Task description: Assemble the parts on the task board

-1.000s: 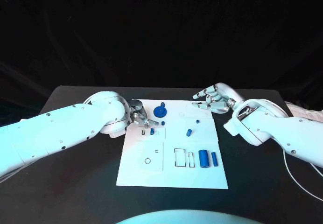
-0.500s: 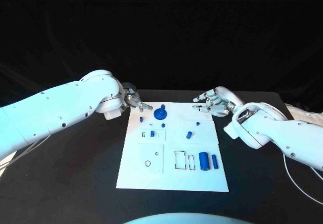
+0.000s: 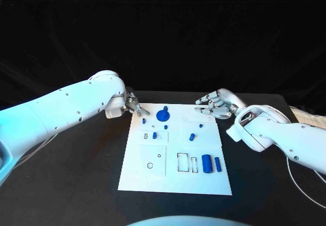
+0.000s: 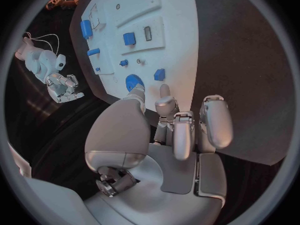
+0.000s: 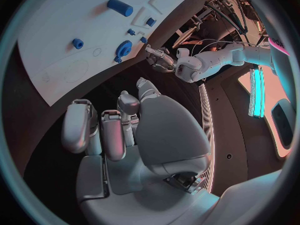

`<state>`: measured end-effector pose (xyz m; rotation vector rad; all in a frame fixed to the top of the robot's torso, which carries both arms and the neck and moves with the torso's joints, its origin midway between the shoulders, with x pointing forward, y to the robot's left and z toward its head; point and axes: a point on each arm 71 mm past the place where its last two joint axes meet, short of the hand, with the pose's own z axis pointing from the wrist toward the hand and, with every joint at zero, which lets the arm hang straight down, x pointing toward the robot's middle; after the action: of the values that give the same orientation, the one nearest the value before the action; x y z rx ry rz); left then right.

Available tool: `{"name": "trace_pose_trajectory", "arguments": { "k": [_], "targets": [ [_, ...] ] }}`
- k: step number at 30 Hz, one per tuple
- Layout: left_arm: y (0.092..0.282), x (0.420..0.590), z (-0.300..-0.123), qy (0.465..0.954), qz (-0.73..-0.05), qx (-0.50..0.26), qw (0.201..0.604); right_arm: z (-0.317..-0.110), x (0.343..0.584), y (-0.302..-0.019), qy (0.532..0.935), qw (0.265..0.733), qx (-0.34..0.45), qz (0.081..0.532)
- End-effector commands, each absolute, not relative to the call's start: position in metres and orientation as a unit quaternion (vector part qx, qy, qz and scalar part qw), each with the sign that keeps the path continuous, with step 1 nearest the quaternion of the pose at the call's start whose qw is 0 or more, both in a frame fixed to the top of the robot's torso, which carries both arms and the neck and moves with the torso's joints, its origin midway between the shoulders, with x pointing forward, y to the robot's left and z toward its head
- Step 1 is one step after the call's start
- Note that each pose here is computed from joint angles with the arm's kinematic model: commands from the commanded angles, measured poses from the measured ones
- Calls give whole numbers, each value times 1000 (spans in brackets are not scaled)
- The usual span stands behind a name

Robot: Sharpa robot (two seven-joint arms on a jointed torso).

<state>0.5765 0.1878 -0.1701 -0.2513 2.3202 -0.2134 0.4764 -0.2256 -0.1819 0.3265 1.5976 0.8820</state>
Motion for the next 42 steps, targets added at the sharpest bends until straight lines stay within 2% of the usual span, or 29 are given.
{"name": "trace_pose_trajectory", "arguments": {
  "k": [1,17,42],
  "targets": [
    [185,577,-172,921,-82,-74,372,-182,476,-223,691,597,133,386],
    [176,581,-178,921,-92,-74,372,-183,476,-221,691,595,132,388],
    [176,581,-184,930,-77,-66,353,-184,476,-220,693,593,132,389]
  ]
}}
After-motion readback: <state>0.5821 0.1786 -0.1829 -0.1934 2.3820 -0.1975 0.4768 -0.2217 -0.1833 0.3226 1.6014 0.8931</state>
